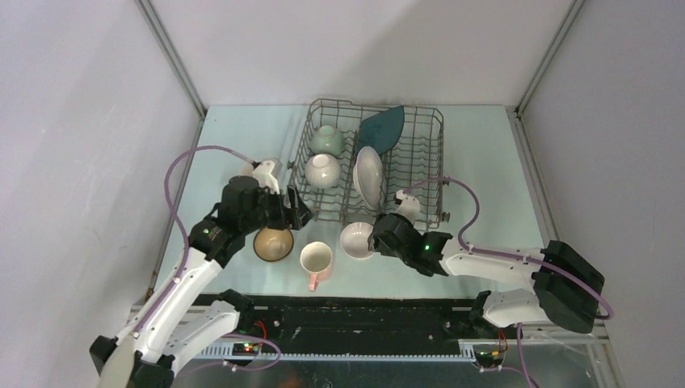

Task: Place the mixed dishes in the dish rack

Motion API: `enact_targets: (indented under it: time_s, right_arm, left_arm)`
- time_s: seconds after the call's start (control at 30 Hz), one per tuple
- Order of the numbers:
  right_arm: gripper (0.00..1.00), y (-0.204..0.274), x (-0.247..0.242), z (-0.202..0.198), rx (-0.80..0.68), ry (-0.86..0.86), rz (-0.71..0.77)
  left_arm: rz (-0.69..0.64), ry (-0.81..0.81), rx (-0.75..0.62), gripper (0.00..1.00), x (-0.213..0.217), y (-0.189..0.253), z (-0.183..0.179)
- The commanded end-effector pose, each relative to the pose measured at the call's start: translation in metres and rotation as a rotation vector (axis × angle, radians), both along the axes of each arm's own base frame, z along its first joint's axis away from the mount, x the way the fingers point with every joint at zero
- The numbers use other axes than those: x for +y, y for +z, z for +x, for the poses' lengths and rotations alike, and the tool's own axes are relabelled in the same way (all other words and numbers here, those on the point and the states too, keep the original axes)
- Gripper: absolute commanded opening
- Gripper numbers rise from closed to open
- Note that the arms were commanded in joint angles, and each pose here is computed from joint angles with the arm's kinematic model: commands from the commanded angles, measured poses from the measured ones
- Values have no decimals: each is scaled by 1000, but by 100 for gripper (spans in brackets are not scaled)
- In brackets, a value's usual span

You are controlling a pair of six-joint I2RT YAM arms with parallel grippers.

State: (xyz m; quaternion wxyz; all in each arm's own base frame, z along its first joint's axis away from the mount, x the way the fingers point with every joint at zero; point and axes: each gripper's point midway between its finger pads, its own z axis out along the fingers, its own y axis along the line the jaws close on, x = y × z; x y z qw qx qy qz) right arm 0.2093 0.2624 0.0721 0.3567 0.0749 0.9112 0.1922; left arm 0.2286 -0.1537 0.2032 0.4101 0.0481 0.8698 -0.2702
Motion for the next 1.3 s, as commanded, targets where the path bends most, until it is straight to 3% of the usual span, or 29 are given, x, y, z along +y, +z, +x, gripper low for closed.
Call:
enact_targets:
  time_s: [0.0, 0.13, 0.27, 0.47, 0.67, 1.0, 1.2, 1.27]
  right_arm:
    - [56, 13, 3, 13, -49, -68, 56]
    - [50, 28, -5, 14, -101, -31, 29]
    - [49, 51, -20, 13, -163, -10, 4]
    - [49, 72, -52, 10, -219, -46, 45]
    - [50, 81, -70, 6, -258, -68, 133]
    - [50, 80, -76, 3, -250, -58, 137]
    - [50, 84, -76, 1, -259, -45, 147]
    - [50, 85, -75, 1, -263, -35, 149]
  left_arm:
    - [55, -63, -81, 82, -21, 9, 5]
    - [171, -67, -54, 76, -40, 1, 13]
    - [255, -70, 14, 66, -57, -24, 23]
    - [313, -135, 154, 64, -84, -73, 22]
    - [316, -157, 217, 59, -103, -102, 21]
    - [283, -162, 304, 53, -119, -135, 16]
    - [312, -139, 335, 40, -117, -155, 17]
    - [307, -137, 337, 24, -117, -158, 18]
